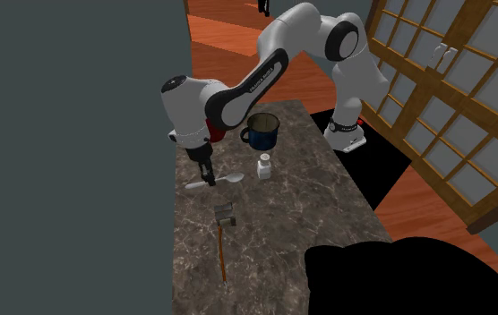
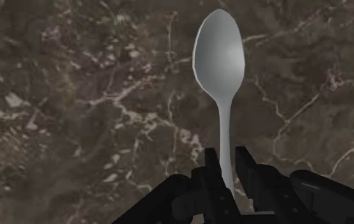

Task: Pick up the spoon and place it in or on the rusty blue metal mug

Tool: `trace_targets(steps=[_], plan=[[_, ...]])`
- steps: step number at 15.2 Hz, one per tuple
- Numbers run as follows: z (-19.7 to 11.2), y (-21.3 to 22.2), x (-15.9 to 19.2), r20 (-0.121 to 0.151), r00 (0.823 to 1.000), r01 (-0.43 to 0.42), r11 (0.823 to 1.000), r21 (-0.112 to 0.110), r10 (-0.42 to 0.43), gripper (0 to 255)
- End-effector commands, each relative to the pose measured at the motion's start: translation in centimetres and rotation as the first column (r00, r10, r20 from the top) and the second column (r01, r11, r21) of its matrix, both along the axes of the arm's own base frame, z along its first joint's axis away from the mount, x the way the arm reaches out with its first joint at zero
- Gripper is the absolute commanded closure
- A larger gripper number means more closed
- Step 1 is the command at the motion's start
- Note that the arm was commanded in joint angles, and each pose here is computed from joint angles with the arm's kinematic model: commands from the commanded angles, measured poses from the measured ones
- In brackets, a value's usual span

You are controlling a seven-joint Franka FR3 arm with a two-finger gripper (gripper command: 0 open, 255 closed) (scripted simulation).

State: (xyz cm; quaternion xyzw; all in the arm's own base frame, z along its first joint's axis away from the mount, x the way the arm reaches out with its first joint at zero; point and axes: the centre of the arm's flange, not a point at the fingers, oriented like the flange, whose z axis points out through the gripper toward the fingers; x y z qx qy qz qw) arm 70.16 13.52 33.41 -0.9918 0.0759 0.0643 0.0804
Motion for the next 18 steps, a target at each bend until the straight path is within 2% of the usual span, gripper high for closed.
trace_targets(steps=[1,7,18], plan=[[-0.1,0.1,0.0,-0.002,1.0,-0.002,1.0,0.001,0.002,255],[-0.1,0.1,0.0,-0.002,1.0,-0.002,1.0,0.001,0.002,255],[5.7,0.1,0.0,-0.002,1.0,-0.002,1.0,0.001,0.002,255]])
